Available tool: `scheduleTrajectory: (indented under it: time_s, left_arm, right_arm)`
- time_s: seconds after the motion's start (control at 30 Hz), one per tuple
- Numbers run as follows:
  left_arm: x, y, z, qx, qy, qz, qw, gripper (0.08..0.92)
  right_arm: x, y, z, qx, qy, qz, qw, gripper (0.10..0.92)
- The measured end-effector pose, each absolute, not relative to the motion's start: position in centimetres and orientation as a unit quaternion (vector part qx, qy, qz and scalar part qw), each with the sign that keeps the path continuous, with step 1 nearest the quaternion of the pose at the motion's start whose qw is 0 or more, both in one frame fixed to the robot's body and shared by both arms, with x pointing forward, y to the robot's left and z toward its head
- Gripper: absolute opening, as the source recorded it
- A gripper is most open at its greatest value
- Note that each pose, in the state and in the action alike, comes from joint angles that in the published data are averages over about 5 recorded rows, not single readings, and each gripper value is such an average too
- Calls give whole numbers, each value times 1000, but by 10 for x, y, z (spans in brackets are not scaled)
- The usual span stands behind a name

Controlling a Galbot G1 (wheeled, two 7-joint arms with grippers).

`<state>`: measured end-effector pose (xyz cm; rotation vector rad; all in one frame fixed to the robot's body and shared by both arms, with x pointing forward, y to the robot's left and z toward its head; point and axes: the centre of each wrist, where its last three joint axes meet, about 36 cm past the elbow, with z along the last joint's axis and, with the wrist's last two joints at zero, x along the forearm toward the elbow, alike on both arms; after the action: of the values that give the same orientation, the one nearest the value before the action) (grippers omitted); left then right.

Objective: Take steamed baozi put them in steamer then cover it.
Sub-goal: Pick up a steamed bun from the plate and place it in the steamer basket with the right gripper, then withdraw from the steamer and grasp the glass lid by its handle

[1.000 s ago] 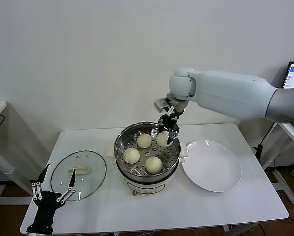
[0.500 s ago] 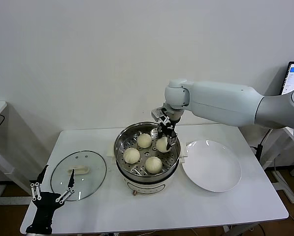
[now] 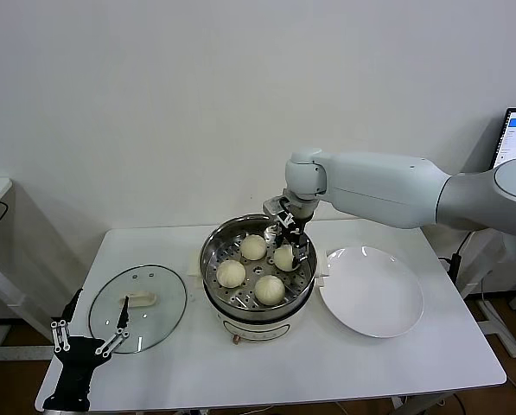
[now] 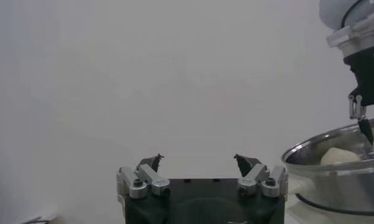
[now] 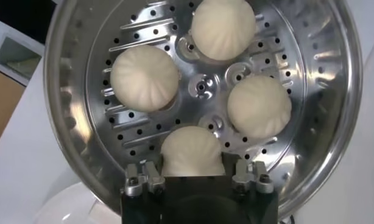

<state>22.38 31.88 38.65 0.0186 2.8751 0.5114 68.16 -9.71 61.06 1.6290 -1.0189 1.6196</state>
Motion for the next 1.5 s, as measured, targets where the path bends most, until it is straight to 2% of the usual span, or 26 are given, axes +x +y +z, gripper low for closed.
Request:
scheduleTrajectory:
  time_s: [0.27, 0.5, 0.7, 0.87, 1.17, 1.33, 1.5]
  left_arm:
    - [224, 320, 387, 5, 978, 175, 111, 823]
    - [226, 319, 388, 4, 978, 177, 111, 823]
    - [233, 320, 390, 2, 975, 189, 115, 823]
    - [242, 321, 397, 0, 969, 212, 124, 823]
    - [264, 320, 417, -5, 952, 269, 146, 823]
    - [277, 321, 422, -10, 937, 318, 146, 823]
    - [289, 328, 417, -12, 914, 381, 138, 823]
  right_arm:
    - [679, -100, 614, 621, -389, 609, 303, 800]
    - [671, -116, 641, 624, -412, 605, 273, 822]
    - [657, -149, 663, 621, -485, 583, 196, 823]
    - [641, -188, 660, 581, -598, 544, 92, 823]
    - [614, -249, 600, 416, -814, 390, -105, 823]
    - [599, -274, 545, 327, -883, 296, -162, 823]
    - [579, -289, 484, 254, -924, 214, -189, 823]
